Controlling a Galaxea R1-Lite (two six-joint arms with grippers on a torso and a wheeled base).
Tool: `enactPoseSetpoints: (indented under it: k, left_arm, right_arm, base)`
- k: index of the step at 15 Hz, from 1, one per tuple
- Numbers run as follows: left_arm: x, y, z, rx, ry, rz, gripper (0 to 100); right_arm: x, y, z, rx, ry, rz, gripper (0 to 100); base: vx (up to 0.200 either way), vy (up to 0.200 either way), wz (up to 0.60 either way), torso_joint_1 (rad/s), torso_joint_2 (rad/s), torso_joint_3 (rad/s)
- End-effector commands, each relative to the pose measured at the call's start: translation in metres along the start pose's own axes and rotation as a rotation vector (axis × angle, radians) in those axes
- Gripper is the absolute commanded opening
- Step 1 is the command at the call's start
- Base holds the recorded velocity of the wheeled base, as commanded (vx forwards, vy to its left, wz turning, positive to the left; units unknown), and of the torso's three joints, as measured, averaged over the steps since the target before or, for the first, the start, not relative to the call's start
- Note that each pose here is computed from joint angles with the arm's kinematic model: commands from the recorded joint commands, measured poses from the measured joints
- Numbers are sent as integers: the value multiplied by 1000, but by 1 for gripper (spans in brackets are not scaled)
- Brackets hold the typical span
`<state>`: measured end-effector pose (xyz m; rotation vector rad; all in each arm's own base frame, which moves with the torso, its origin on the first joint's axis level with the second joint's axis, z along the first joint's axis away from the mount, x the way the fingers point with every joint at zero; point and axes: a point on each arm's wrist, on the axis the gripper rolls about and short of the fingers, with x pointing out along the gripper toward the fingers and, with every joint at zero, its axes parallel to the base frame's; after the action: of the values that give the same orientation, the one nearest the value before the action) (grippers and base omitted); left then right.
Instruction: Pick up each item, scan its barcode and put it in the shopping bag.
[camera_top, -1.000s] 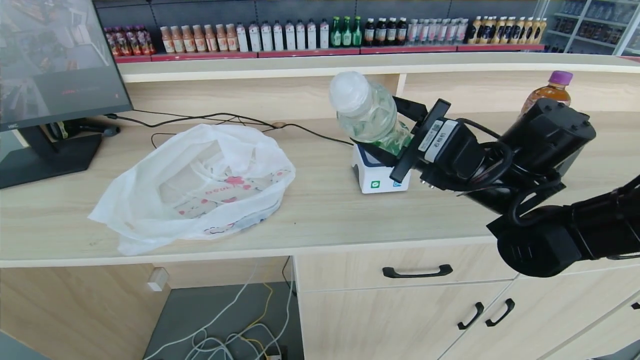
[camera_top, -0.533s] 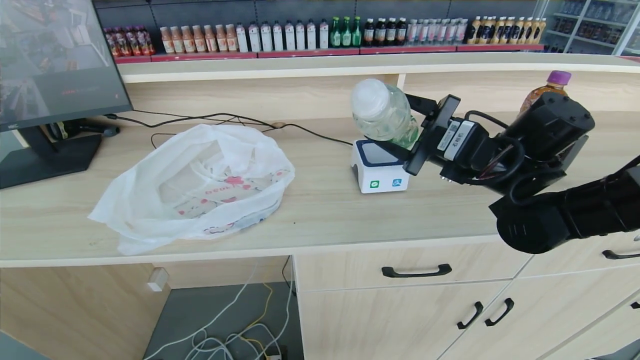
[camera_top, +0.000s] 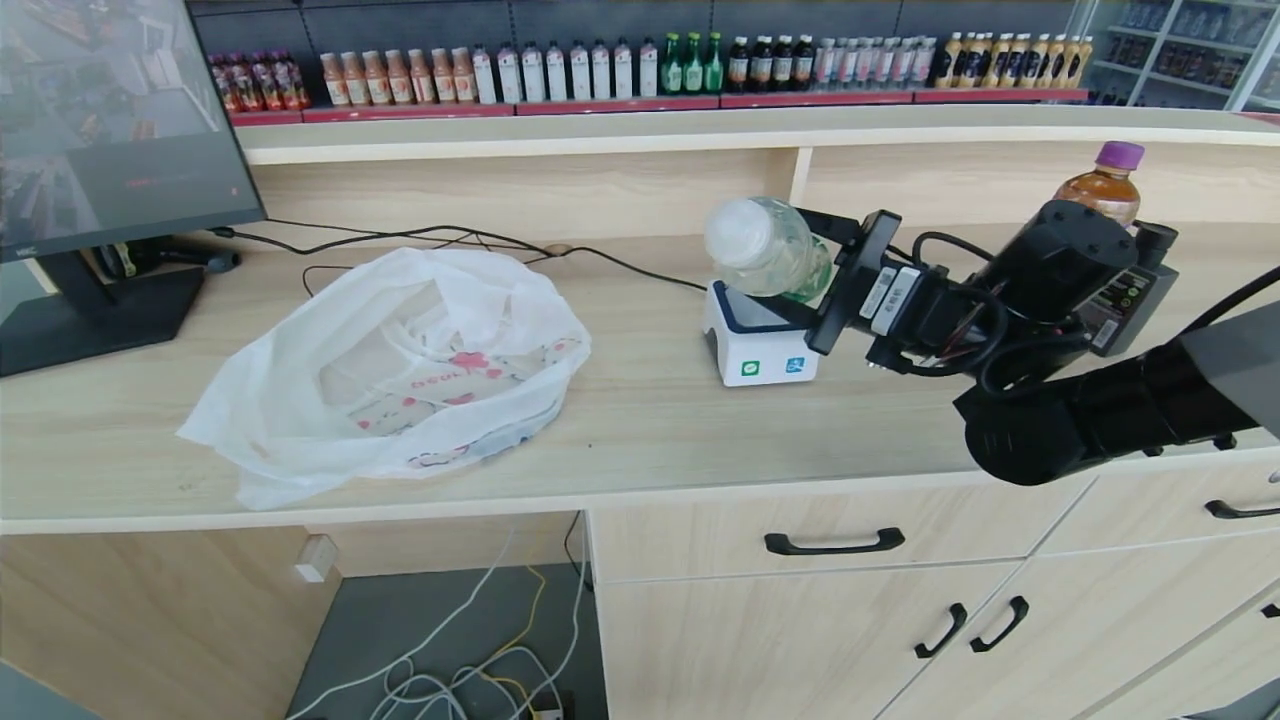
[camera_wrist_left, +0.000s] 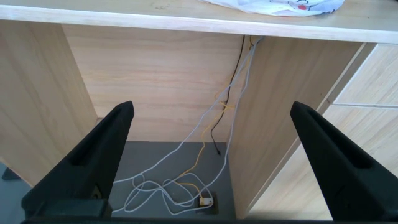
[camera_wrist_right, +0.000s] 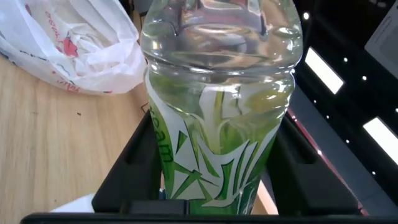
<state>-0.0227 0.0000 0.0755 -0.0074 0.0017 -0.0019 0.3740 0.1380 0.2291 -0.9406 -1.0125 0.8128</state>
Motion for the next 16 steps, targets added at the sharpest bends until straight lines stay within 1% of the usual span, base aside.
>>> enactPoseSetpoints:
  k: [1,14,16]
  left_arm:
    - [0,0,0,0,0,0,100]
    - [0,0,0,0,0,0,100]
    - [0,0,0,0,0,0,100]
  right_arm:
    - [-2,6,-7,11,11,11,0]
    - [-2,7,-8,-1,11,12,0]
    - [-1,4,-4,-7,4,7,0]
  base:
    - [0,0,0,0,0,0]
    - [0,0,0,0,0,0]
    - [0,0,0,0,0,0]
